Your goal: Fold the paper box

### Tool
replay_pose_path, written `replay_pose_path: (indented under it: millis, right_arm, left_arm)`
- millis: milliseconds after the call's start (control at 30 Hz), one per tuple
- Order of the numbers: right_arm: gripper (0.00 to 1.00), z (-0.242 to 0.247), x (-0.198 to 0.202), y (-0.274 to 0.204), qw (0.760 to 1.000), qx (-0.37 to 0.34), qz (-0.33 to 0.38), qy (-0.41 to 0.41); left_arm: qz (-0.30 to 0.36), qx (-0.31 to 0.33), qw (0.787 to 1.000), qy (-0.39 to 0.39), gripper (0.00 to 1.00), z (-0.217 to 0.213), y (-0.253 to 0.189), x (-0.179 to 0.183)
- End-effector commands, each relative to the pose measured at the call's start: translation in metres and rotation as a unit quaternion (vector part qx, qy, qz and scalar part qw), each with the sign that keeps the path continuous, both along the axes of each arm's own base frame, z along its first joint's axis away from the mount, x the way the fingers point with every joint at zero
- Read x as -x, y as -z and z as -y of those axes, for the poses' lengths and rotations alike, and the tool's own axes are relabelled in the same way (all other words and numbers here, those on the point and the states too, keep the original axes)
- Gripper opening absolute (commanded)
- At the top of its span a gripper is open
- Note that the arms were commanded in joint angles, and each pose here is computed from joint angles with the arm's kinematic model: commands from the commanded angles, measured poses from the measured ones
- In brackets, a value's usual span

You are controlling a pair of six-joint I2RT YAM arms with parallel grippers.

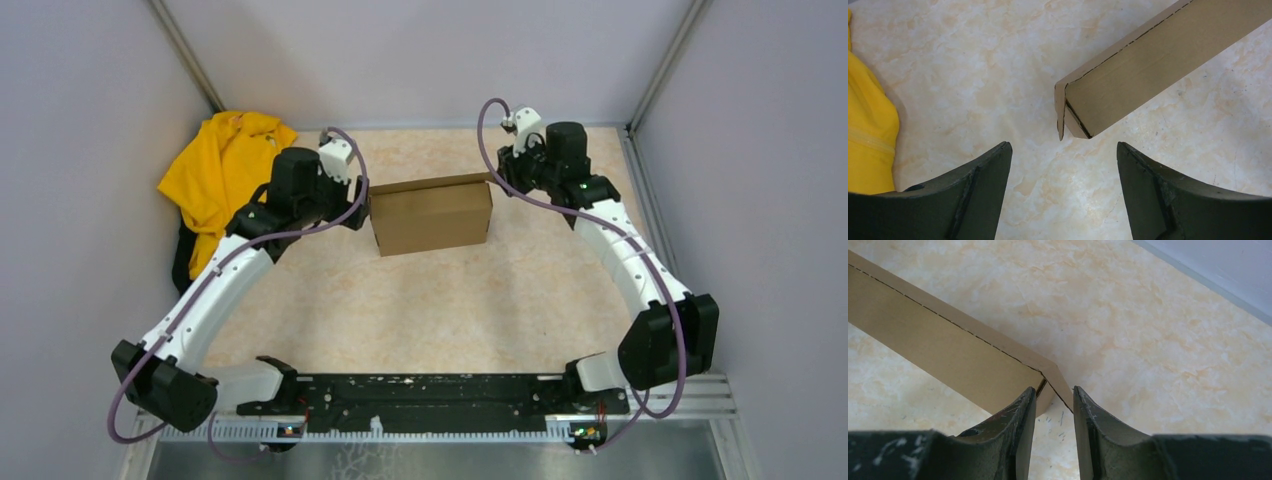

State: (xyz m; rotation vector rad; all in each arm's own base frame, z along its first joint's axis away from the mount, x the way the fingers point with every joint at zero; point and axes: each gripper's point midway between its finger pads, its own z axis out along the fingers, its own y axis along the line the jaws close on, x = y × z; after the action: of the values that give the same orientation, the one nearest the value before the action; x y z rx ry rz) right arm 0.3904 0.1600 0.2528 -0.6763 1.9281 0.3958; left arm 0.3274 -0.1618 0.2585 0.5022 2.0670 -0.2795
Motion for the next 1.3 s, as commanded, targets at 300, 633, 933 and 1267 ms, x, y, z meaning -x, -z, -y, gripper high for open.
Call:
replay_pose_path:
  millis: [300,633,933,1267]
  right_arm:
    - [0.31,-0.006,-0.018,-0.029,0.999,-0.004,0.042,0.002]
    - [0.31,-0.004,-0.015,-0.026,0.999,0.0,0.039,0.005]
    - [0.3,-0.008,-0.012,-0.022,0.999,0.003,0.031,0.005]
    - [0.3,-0.007,-0.013,-0.018,0.999,0.009,0.028,0.013]
  left_arm:
    - [0.011,-0.002,1.0,0.0,0.81,0.005,0.0,-0.014]
    - [0.009,0.002,1.0,-0.003,0.71,0.007,0.004,-0.017]
    - [0.009,0.007,1.0,-0.003,0.59,0.013,0.004,-0.025]
    - [0.004,0.008,1.0,-0.002,0.51,0.014,0.005,-0.026]
